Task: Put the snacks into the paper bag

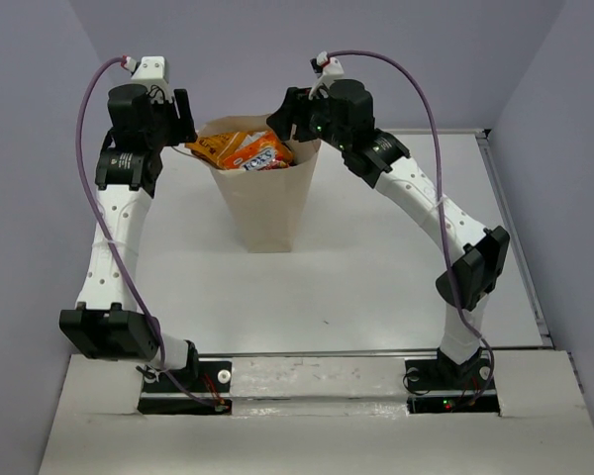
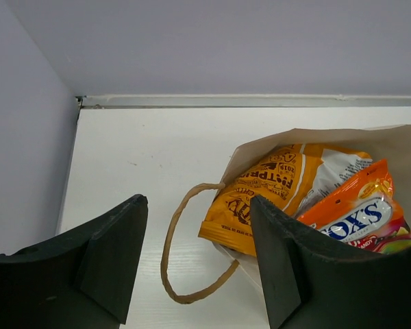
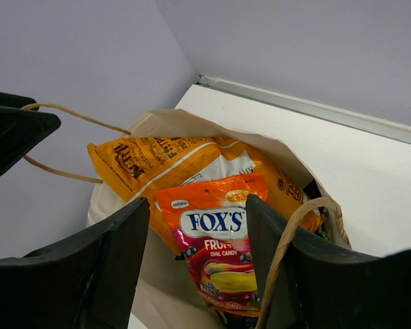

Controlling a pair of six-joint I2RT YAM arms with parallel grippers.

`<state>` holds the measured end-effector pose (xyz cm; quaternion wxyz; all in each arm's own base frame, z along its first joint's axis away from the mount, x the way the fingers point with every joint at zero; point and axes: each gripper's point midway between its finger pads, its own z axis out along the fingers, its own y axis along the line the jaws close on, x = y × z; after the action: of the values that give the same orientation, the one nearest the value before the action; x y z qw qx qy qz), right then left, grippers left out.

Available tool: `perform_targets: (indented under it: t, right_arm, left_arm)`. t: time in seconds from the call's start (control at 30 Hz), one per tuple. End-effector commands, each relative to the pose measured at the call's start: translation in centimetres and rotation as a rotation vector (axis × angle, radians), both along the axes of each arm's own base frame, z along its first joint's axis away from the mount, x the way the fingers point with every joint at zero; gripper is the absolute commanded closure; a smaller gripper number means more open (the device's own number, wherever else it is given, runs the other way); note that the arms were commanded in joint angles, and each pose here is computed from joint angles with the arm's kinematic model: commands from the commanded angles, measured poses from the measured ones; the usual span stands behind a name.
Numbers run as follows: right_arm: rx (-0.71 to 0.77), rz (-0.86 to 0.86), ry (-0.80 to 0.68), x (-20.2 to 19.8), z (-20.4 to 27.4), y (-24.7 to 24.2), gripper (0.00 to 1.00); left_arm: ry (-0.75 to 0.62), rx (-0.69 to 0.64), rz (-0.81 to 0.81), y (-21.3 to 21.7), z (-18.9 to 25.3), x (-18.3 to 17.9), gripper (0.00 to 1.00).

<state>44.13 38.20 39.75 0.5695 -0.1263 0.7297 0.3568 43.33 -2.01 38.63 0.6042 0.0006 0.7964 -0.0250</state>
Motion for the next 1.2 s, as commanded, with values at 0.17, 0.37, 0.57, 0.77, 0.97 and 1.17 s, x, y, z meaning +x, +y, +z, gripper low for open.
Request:
perform_targets:
  t: [0.17, 0.37, 0.57, 0.77, 0.97, 1.17]
  right_arm:
    - [0.019, -0.115, -0.105, -1.0, 4.6, -3.4, 0.2]
    - [-0.028, -0.152, -0.097, -1.2, 4.0, -4.6, 0.05]
    - [-0.055, -0.178, -0.073, -1.0, 3.6, -5.4, 0.0]
    - [-0.108, -0.216, -0.011, -0.6, 2.2, -6.5, 0.0]
    - [-0.073, -0.175, -0.012, -1.6, 3.5, -6.1, 0.0]
    - [-0.096, -0.244, -0.013, -1.4, 3.4, -7.6, 0.0]
  left_arm:
    - [0.012, 0.004, -0.001, 0.1, -0.8, 0.8, 0.28]
    - [-0.002, 0.002, 0.0, 0.1, -0.4, 1.1, 0.28]
    - [-0.002, 0.0, -0.001, 0.1, -0.3, 1.1, 0.28]
    - [-0.006, 0.0, -0.006, 0.0, -0.1, 1.0, 0.28]
    - [-0.012, -0.01, -0.011, -0.1, 0.2, 0.9, 0.28]
    - [-0.014, -0.006, -0.009, -0.1, 0.4, 0.8, 0.25]
